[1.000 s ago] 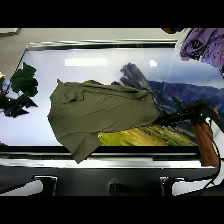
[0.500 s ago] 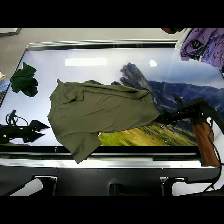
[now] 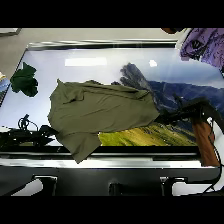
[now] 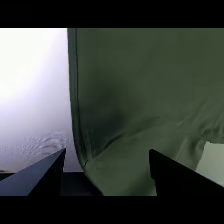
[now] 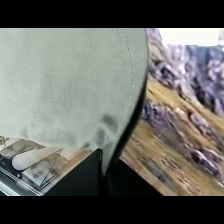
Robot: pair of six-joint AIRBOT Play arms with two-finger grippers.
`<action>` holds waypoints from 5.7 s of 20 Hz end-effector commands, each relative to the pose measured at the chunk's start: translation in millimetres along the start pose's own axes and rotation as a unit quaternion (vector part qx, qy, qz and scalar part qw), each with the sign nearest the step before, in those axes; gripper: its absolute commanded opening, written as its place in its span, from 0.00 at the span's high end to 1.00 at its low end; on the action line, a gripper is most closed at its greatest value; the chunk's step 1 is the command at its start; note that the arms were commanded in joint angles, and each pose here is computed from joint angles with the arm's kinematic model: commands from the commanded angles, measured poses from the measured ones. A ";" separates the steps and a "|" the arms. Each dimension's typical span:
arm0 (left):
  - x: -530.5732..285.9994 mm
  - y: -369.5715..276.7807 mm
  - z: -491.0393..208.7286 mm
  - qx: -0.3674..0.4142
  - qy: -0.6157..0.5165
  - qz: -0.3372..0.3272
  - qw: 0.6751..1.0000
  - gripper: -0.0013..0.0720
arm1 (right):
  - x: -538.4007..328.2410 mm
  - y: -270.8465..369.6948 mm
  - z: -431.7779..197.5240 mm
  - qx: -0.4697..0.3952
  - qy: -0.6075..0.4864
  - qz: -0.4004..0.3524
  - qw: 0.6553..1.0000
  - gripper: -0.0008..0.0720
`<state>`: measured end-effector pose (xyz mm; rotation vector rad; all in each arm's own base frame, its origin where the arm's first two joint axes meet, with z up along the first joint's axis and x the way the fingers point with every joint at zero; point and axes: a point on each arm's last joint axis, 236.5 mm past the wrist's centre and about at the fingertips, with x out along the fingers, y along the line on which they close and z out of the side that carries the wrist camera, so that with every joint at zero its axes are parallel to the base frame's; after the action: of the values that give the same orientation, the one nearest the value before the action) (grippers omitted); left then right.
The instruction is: Fold the clothes and pants, and hang the long-sleeved shirts on hangers.
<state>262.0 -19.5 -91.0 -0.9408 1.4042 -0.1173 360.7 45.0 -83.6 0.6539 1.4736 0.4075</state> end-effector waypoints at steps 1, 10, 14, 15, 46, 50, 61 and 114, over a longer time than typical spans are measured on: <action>8.9 4.6 -15.9 -0.014 0.020 0.000 1.000 0.16 | -0.2 1.8 -2.0 -0.001 0.004 0.003 1.000 0.95; 21.2 5.8 -1.8 -0.030 -0.008 -0.004 1.000 0.40 | -5.7 4.9 1.6 -0.007 -0.008 -0.001 1.000 0.95; 40.3 3.1 -11.0 -0.013 0.019 0.009 1.000 0.85 | -10.9 9.6 1.2 -0.014 -0.012 -0.001 1.000 0.95; 40.7 0.1 -10.6 -0.007 0.018 0.009 1.000 0.96 | -13.7 11.9 1.5 -0.017 -0.016 -0.001 1.000 0.95; -439.8 -315.2 -6.4 0.364 -0.531 0.092 0.760 0.97 | -451.4 323.2 -59.9 -0.232 -0.571 -0.115 0.779 0.95; -327.8 -285.5 88.5 0.357 -0.354 0.093 0.859 0.97 | -329.6 232.7 43.2 -0.145 -0.390 -0.165 0.894 0.95; 6.4 -189.0 279.2 0.289 -0.154 0.102 0.939 0.96 | -89.8 54.3 212.2 -0.054 -0.216 -0.191 0.956 0.95; 3.6 0.0 -37.2 0.005 -0.011 0.001 1.000 0.15 | -99.8 -0.2 12.8 0.081 -0.018 -0.017 0.996 0.42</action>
<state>247.1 -19.2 -75.6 -0.8866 1.4041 -0.0779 370.4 -22.1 -1.7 0.7455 1.4883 0.2488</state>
